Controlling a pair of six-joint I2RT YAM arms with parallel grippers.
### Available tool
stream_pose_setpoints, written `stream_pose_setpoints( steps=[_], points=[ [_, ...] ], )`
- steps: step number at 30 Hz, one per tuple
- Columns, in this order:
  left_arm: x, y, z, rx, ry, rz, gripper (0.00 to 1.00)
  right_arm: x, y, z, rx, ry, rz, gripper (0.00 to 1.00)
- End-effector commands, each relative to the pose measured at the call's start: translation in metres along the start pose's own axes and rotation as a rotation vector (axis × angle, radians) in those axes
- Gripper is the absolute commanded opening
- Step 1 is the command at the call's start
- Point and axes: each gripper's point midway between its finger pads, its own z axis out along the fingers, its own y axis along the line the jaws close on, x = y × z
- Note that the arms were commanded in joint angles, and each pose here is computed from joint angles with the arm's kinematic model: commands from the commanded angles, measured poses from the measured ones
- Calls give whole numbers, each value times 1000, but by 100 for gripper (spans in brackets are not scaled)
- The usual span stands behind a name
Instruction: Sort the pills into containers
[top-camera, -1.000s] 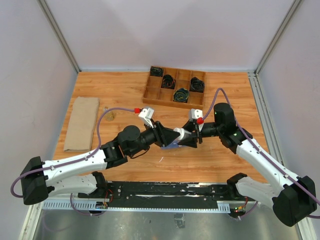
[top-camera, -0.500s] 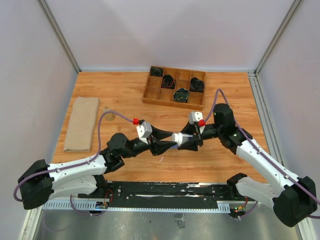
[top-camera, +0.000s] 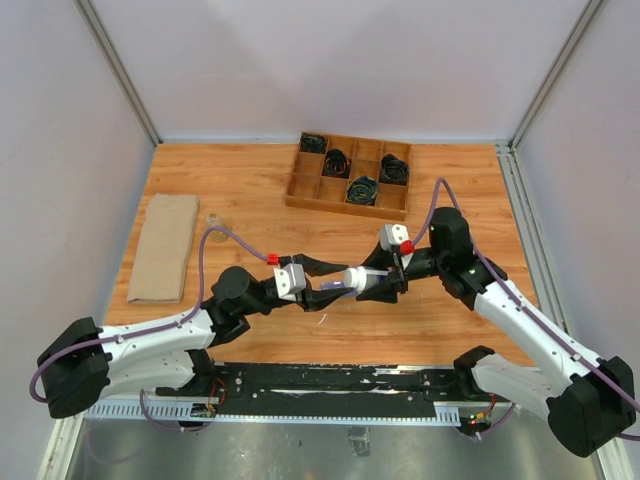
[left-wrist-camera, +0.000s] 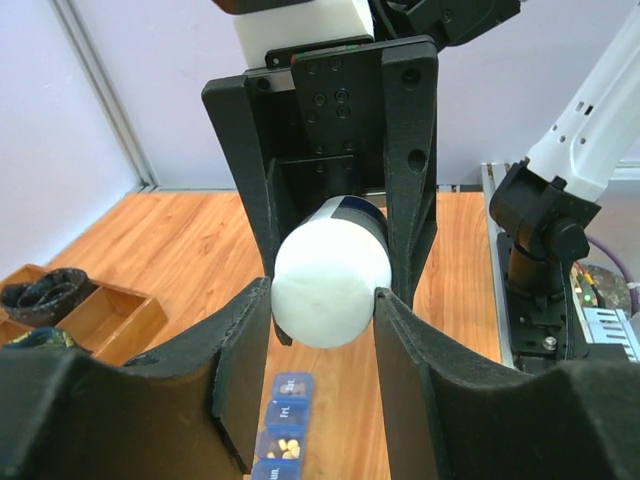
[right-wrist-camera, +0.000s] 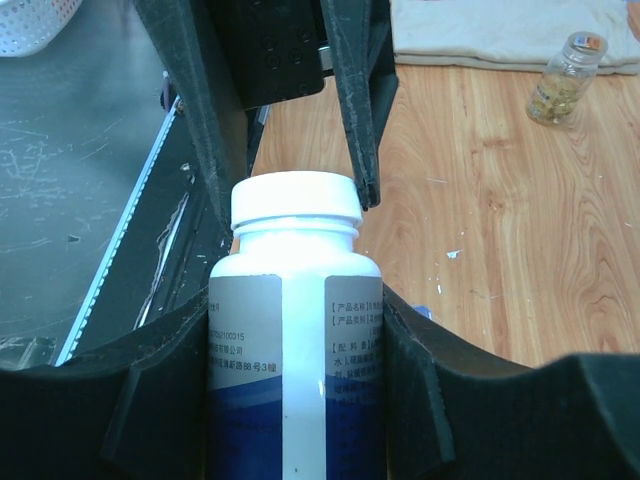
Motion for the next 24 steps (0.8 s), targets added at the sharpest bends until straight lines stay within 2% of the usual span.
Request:
stream_pose_setpoints(
  steps=[1,6,11,17,22,24],
  points=[
    [-19,-13,1,63,-82,-25,54,-12,-19,-7,91,-3,-69,13],
    [-35,-6,-4,2,-129,-119,83,-12,-20,-7,93,-2,-74,13],
    [-53,-3,-15,-53,-165,-264,99,-11,-20,-7,94,1,-73,13],
    [-49,-1,-15,-126,-115,-577,99,-10,-21,-8,101,7,-77,13],
    [-48,11,-19,-234,-164,-828,96,-9,-22,-8,107,11,-81,13],
    [-44,20,-21,-300,-190,-913,92,-9,-22,-8,108,10,-84,14]
  ],
)
